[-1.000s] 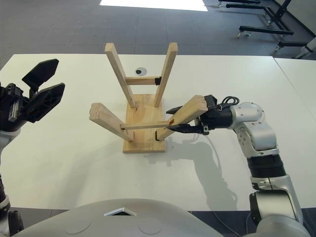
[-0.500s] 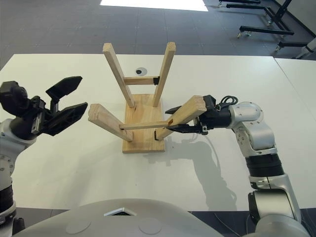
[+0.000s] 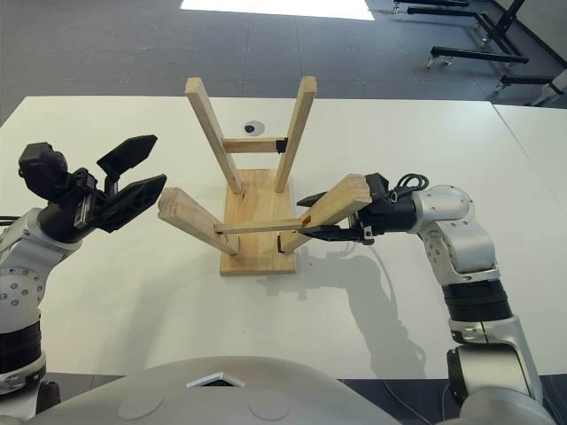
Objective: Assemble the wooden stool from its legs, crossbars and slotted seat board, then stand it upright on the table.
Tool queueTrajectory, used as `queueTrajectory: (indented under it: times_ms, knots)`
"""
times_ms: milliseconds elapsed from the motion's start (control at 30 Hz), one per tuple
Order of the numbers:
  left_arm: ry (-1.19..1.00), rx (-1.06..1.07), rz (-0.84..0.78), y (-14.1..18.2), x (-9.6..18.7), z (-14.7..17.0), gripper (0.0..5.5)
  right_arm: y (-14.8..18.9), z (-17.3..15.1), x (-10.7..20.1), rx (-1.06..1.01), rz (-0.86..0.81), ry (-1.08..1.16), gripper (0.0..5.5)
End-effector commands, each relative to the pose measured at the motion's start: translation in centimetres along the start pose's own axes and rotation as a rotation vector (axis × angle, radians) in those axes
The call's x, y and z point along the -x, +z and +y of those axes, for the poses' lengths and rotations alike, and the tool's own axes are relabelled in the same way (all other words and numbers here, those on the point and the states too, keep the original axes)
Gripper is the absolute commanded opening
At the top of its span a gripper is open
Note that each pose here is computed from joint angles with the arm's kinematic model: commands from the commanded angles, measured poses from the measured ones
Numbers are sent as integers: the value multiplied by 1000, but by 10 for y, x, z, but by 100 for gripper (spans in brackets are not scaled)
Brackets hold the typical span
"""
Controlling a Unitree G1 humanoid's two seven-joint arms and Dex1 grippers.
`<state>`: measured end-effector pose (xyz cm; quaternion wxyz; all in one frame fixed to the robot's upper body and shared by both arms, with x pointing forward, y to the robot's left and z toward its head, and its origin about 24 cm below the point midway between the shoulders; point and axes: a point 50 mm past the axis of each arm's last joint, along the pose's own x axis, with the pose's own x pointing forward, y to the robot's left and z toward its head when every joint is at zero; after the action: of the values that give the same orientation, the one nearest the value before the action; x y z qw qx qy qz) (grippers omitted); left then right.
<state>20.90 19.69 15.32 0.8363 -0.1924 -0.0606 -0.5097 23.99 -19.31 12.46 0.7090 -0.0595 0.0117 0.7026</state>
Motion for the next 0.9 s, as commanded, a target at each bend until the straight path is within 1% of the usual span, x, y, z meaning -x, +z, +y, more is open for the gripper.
queueTrajectory:
  times_ms: [33,333,633,833,900]
  knots:
    - [0,20,82,-11,1,-3,540,-11,5,-2,-65,44,24,205]
    - [21,29,116,-16,4,2,540,-15,2,-11,-71,39,50,205]
    - [18,29,122,-16,3,6,540,-23,-3,-32,-85,14,101,205]
    - [37,27,114,-17,5,10,540,-22,-4,-33,-140,-17,109,205]
    - [63,26,104,-17,10,12,540,-27,-3,-29,-142,3,106,205]
